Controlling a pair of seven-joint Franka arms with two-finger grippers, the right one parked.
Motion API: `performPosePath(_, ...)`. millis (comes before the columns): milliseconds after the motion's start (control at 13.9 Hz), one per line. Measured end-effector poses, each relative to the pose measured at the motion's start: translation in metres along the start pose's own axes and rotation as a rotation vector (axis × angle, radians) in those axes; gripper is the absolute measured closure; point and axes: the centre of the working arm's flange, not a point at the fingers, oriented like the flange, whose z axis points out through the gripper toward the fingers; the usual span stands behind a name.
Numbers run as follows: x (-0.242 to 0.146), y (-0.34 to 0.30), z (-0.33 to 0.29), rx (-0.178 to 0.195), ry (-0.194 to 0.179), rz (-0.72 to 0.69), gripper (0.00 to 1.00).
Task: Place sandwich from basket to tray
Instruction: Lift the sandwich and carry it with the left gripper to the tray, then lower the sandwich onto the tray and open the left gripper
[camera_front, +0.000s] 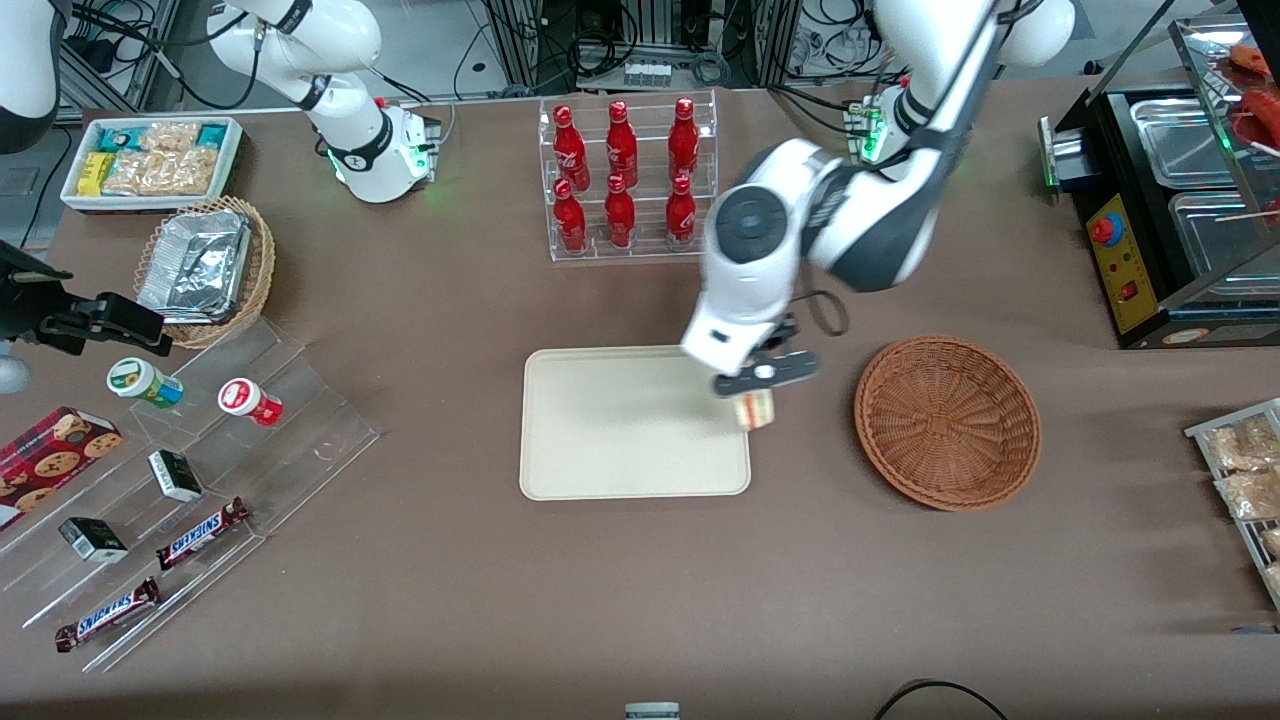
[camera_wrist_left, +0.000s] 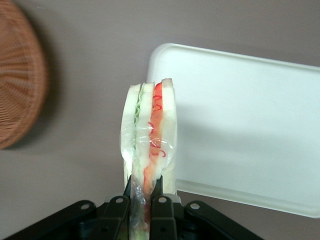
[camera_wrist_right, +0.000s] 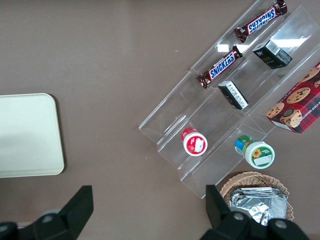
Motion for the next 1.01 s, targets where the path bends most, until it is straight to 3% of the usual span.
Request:
performPosePath(288,-0.026,0.079,0.062,-0.047,0.041,0.092,0.86)
performPosePath(577,-0.033,0.108,0.097,-0.083,0.068,0.125,0.86)
performPosePath(1009,-0.035,0.121,0.123,-0.071,0.073,0.160,0.86)
